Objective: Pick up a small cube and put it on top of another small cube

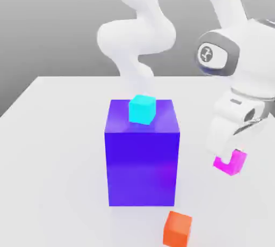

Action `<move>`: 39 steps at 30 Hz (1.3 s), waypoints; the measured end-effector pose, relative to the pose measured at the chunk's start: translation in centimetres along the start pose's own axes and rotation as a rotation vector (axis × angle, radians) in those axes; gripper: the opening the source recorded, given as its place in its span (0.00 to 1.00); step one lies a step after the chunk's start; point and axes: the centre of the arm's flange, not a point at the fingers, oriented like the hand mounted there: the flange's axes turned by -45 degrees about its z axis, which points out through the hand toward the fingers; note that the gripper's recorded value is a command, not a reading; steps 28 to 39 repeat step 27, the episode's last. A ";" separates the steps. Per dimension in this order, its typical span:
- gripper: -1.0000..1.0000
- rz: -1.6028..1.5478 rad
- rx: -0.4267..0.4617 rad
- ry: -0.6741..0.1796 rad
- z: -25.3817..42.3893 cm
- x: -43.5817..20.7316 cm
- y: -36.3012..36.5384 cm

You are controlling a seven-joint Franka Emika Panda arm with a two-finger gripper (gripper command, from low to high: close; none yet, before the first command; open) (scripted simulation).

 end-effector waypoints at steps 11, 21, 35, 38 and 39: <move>0.00 0.486 0.100 -0.015 0.2 -6.8 -9.0; 0.00 0.595 0.020 -0.004 3.8 -8.9 -10.9; 0.00 0.601 0.030 -0.007 6.3 -8.8 -10.9; 0.00 0.601 0.030 -0.007 6.3 -8.8 -10.9; 0.00 0.601 0.030 -0.007 6.3 -8.8 -10.9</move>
